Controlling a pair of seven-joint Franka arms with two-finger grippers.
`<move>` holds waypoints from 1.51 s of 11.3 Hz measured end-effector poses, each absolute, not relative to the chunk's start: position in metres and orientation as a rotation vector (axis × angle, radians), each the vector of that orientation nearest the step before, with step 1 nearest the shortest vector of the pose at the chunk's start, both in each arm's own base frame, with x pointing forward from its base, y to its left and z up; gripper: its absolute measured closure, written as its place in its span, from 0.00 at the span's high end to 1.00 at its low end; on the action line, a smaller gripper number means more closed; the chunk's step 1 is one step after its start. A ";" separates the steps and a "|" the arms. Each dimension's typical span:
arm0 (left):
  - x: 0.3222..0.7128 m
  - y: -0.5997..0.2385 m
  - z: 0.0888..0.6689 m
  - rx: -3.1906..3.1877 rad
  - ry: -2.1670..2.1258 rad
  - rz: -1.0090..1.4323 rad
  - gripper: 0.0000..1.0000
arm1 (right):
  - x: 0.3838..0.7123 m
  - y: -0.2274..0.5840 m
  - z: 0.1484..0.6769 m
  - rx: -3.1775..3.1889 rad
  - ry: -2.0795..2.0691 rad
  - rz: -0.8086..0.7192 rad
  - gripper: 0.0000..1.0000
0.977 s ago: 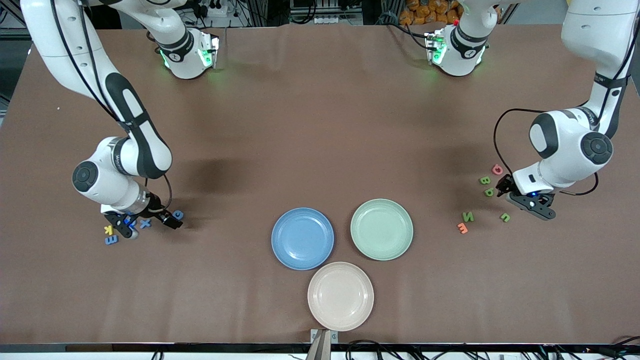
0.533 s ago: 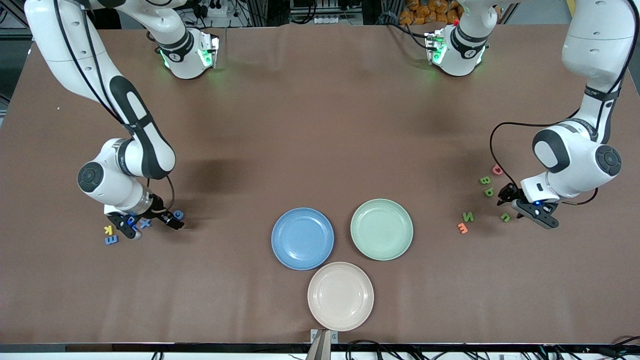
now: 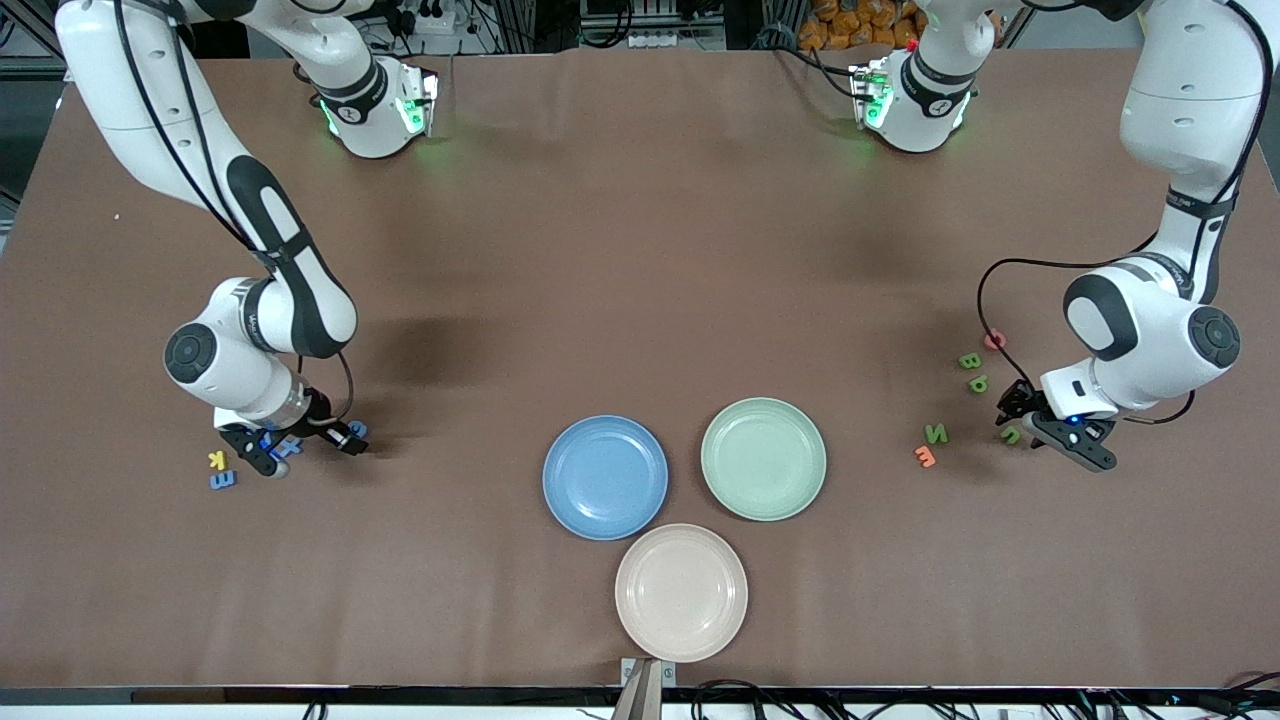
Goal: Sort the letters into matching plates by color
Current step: 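Grasp the blue c with the right gripper while the left gripper grasps the green u, then drop the green u into the green plate while the right gripper lifts the c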
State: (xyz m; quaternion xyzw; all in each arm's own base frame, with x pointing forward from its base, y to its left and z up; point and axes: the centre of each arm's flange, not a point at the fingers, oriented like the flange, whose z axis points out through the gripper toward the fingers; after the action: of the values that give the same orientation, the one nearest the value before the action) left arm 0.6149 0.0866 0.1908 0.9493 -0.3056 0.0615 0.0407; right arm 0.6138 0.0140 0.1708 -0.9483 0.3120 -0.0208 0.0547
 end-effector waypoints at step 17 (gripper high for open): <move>0.631 0.056 0.197 2.905 -0.912 0.196 0.26 | 0.604 0.024 0.171 -2.897 0.891 -0.097 0.37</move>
State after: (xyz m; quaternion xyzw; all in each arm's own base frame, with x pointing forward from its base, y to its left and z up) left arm 0.6306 0.0564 0.1972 0.9512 -0.2986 0.0640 0.0452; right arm 0.6037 0.0245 0.1714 -0.9539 0.2933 -0.0320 0.0544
